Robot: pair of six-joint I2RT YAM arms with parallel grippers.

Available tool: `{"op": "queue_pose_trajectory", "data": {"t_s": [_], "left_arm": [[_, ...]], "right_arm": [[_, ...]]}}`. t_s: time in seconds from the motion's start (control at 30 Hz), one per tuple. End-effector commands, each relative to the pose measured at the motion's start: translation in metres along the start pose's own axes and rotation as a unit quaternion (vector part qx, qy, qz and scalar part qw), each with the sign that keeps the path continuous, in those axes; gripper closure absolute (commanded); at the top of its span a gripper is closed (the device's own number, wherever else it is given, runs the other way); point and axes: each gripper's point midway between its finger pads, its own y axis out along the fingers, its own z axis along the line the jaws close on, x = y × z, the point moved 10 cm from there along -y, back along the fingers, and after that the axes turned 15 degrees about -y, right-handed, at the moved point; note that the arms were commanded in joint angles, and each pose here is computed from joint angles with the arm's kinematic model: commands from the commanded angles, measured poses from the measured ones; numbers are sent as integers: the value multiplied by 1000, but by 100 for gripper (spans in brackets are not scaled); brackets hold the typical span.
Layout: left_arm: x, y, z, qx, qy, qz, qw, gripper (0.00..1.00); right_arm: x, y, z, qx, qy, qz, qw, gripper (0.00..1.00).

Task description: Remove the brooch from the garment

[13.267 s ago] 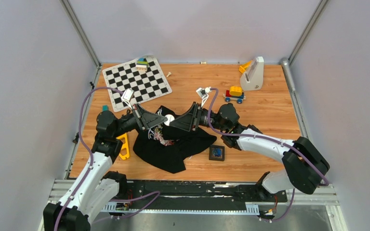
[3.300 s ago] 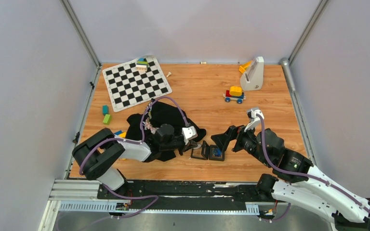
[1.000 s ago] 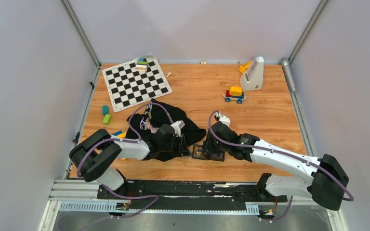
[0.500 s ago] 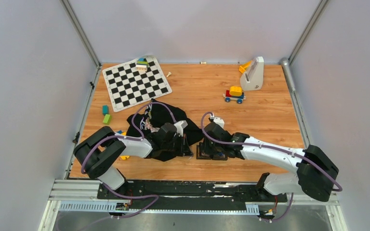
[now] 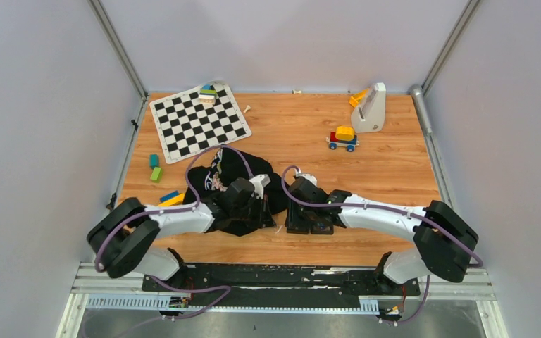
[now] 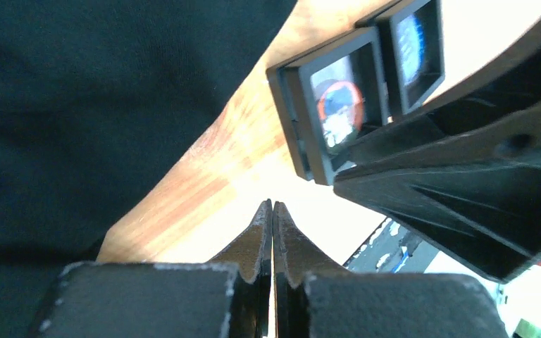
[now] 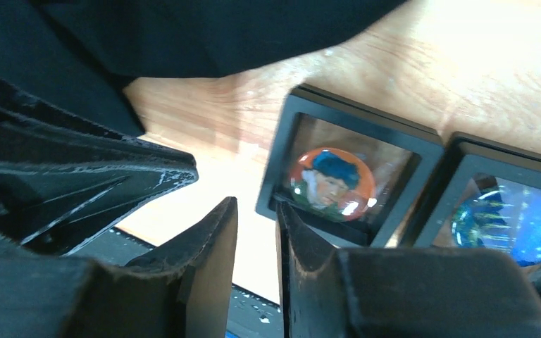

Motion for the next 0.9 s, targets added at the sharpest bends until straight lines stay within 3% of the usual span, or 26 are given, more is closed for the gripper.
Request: {"op": "queue_pose_trajectory", "data": {"t_s": [0.0,0.2,0.5,0.87], "left_arm": [[13,-36,-16,13,38,-61,997,100],[24,-82,-12,30,32,-115,992,100],[35,-117,8,87,-14,-188,978,93],[37,-116,21,120,-35,-203,971,84]], "right_arm": [[17,-14,23,28,-34,-24,999,72],[19,-16,47,4,-66,-21,998,68],[14,26,59,-24,-70,20,997,66],[-2,21,-27,-115,8,41,992,56]]}}
